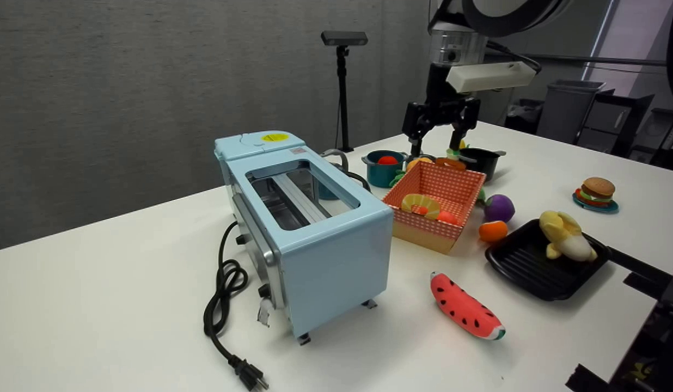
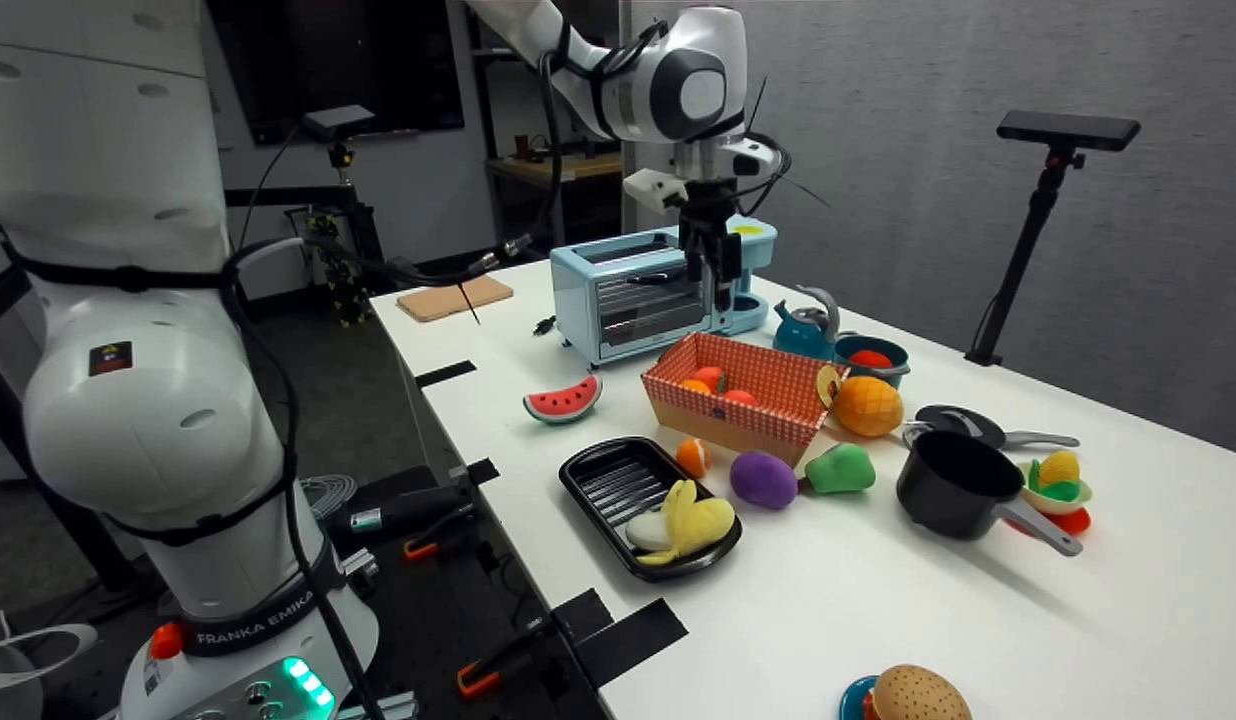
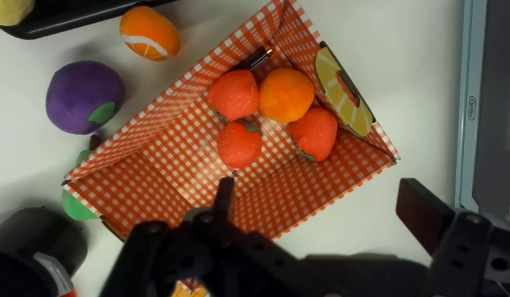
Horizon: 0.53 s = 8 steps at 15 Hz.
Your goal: Place one orange toy from the basket on the black tray
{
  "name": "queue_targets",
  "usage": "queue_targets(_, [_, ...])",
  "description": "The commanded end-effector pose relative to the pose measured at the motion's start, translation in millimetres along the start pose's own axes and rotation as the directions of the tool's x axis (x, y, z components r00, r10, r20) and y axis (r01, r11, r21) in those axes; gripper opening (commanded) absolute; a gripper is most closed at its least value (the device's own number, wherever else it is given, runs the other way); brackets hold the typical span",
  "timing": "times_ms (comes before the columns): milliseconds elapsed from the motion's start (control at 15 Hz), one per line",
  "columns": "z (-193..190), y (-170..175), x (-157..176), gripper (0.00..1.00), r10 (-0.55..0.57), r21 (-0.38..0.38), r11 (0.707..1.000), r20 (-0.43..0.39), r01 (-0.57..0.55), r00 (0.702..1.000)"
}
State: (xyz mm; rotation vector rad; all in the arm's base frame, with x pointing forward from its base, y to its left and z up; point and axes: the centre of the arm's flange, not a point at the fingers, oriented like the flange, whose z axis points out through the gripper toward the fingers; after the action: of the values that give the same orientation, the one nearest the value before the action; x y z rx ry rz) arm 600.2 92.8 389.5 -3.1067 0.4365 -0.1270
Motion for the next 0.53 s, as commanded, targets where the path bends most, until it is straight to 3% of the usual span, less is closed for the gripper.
queue_targets(0, [4,-5,10,1.0,-0.003,-0.006,1.0,-0.018,0.002,1.0])
queue_targets(467, [27,-5,9,1.0,-0.019,-0.029,0.999,-0.032,0.018,0.999])
